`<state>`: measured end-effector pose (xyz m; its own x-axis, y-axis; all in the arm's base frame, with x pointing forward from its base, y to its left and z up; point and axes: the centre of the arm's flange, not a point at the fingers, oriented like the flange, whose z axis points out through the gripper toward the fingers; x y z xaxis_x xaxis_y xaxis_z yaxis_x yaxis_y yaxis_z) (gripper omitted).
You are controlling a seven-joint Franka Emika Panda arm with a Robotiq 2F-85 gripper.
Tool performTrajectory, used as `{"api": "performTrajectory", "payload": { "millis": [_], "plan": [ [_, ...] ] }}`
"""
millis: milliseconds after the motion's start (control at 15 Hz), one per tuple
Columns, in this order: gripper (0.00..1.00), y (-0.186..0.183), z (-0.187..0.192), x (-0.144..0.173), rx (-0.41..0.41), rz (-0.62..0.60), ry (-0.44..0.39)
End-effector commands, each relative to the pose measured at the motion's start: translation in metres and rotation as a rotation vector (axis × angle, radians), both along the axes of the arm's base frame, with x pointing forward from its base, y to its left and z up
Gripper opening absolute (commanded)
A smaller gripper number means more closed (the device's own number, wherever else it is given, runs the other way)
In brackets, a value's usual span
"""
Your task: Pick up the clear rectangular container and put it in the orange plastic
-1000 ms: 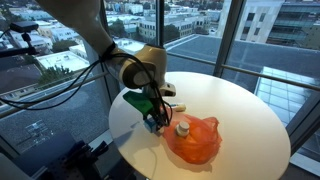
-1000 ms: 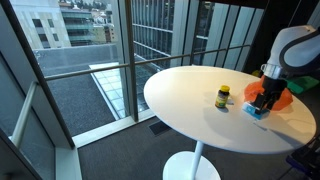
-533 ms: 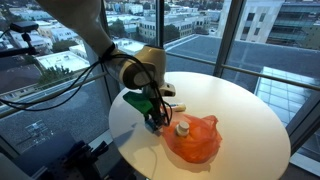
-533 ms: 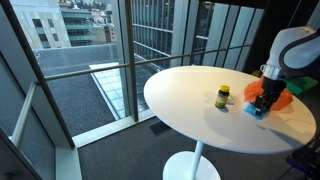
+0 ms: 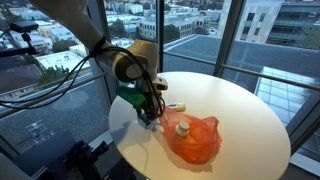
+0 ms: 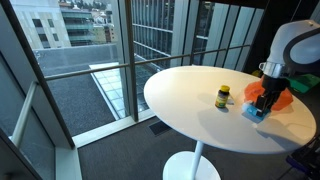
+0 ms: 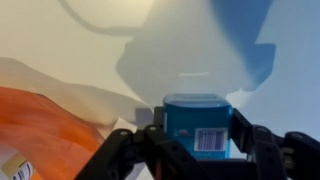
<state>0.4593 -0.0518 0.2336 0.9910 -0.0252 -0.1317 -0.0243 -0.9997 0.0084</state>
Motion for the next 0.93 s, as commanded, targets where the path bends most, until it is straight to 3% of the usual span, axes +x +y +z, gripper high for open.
{"api": "performTrajectory", "payload": {
  "millis": [0, 867],
  "plan": [
    [0.39, 0.01, 0.03, -0.014, 0.032, 0.031, -0.001],
    [0.39, -0.008, 0.134, 0.0, 0.037, -0.038, -0.218]
  ]
}}
